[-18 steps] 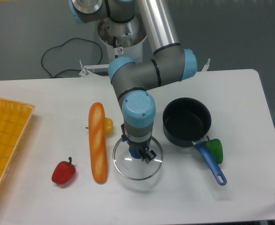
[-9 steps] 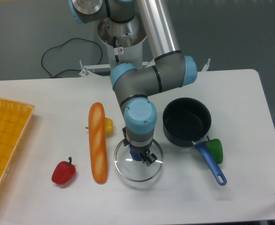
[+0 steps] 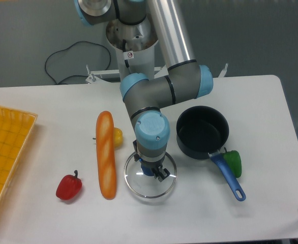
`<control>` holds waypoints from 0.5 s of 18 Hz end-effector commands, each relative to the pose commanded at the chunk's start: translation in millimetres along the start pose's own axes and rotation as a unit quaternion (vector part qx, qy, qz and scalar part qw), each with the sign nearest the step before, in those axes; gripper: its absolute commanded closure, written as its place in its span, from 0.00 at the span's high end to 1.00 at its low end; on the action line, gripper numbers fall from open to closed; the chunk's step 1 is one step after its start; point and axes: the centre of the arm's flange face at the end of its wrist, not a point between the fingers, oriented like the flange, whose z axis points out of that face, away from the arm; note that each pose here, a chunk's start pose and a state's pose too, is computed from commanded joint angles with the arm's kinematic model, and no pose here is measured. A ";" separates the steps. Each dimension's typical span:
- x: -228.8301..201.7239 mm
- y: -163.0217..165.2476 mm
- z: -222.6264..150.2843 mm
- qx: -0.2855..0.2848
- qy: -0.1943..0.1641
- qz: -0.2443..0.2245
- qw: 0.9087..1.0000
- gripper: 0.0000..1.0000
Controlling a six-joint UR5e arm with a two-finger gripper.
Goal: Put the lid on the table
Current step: 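Lower the glass lid flat onto the table beside the baguette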
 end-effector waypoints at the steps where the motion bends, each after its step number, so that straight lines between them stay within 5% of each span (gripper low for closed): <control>1: 0.0 0.0 0.0 0.000 0.000 0.000 1.000 0.59; 9: 0.9 0.4 5.8 -0.002 0.005 0.000 1.000 0.59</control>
